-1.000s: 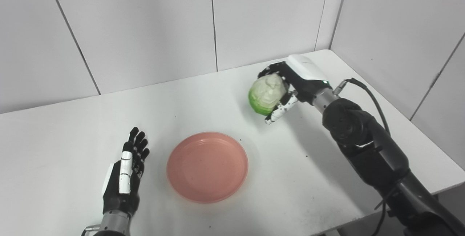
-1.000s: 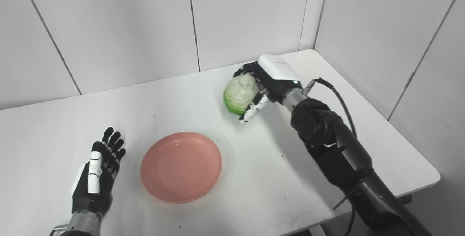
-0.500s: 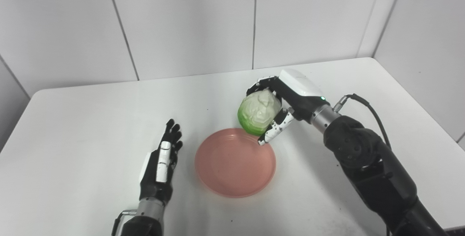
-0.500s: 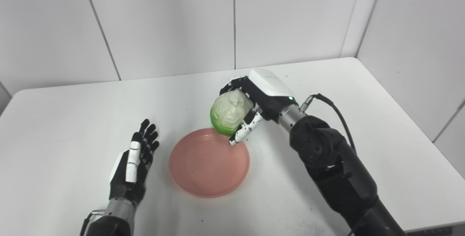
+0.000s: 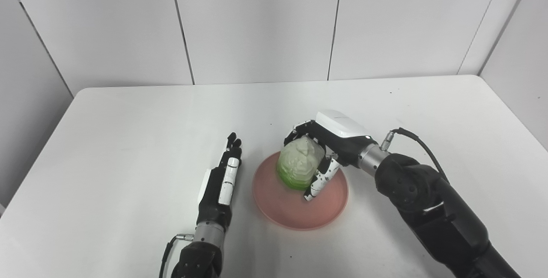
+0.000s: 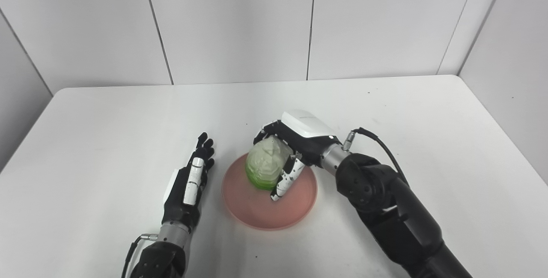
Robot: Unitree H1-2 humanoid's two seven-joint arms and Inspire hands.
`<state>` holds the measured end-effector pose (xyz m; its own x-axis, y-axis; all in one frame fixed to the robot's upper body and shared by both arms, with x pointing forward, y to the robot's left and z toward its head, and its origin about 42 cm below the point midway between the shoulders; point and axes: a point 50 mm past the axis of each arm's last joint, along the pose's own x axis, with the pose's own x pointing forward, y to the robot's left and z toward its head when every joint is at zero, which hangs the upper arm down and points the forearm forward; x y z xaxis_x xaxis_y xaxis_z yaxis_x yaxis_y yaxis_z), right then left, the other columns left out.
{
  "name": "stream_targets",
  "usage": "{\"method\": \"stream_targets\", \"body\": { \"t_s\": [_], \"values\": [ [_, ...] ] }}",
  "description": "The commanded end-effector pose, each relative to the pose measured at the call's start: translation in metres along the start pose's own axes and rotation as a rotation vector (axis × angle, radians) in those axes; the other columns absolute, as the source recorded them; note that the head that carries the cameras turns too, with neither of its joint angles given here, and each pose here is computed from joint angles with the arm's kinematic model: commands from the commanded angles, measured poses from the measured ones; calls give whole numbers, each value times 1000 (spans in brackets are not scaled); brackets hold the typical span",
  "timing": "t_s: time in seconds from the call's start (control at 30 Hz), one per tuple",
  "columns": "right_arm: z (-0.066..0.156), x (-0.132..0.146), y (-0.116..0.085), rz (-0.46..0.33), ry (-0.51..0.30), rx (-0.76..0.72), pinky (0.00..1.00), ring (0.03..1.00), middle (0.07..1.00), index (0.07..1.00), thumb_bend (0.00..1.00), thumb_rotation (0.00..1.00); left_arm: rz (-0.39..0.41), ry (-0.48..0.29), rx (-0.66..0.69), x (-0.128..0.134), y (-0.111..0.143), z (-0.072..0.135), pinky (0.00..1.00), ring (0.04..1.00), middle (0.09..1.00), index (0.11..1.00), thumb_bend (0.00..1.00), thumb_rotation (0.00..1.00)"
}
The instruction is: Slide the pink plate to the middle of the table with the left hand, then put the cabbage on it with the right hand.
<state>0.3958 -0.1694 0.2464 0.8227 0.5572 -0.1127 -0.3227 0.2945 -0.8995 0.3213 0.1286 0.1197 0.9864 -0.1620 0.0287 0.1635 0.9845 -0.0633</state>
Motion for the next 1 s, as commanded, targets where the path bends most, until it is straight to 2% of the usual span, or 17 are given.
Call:
{"method": "stream_targets", "body": {
  "t_s": [0.0,0.33,0.53,0.63,0.7,0.73,0.77,0.8,0.83,0.87,0.9,0.97],
  "values": [
    [8,4,-19,-40,-54,-68,315,419,505,496,520,0,-13,-13,-13,5,-7,4,1000,1000,1000,1000,681,1000],
    [-2,7,-5,12,-25,-153,336,420,510,501,519,0,-20,5,-5,6,-8,6,1000,1000,1000,1000,696,1000],
    [-13,6,4,-18,-49,-133,337,418,517,507,518,0,-25,3,-4,5,-9,9,1000,1000,1000,1000,684,1000],
    [-16,3,7,-33,-79,-147,371,475,480,509,525,6,-32,-4,-13,5,-9,10,1000,1000,1000,1000,683,1000],
    [-17,0,9,-46,-113,-167,424,546,616,500,519,127,-29,-11,-22,7,-9,9,1000,1000,1000,1000,682,1000],
    [-17,-1,9,-52,-128,-175,548,665,717,661,625,361,-25,-17,-25,7,-9,8,1000,1000,1000,1000,679,1000],
    [-17,-2,10,-52,-141,-182,612,726,769,745,680,483,-24,-18,-18,8,-9,7,1000,1000,1000,1000,678,1000],
    [-17,-3,10,-51,-149,-187,734,826,849,833,728,653,-24,-18,-13,8,-9,7,1000,1000,1000,1000,682,1000],
    [-16,-5,9,-38,-156,-202,776,859,877,863,745,711,-25,-16,-8,8,-9,8,1000,1000,1000,1000,683,1000],
    [-15,-6,9,-28,-161,-213,883,926,928,913,763,824,-26,-15,-4,8,-9,8,1000,1000,1000,1000,681,1000],
    [-14,-8,8,-15,-163,-224,949,967,965,953,779,900,-27,-10,1,8,-9,8,1000,1000,1000,1000,687,1000],
    [-11,-12,7,-1,-164,-240,984,990,989,984,790,955,-27,-8,2,8,-9,8,1000,1000,1000,1000,690,1000]
  ]
}}
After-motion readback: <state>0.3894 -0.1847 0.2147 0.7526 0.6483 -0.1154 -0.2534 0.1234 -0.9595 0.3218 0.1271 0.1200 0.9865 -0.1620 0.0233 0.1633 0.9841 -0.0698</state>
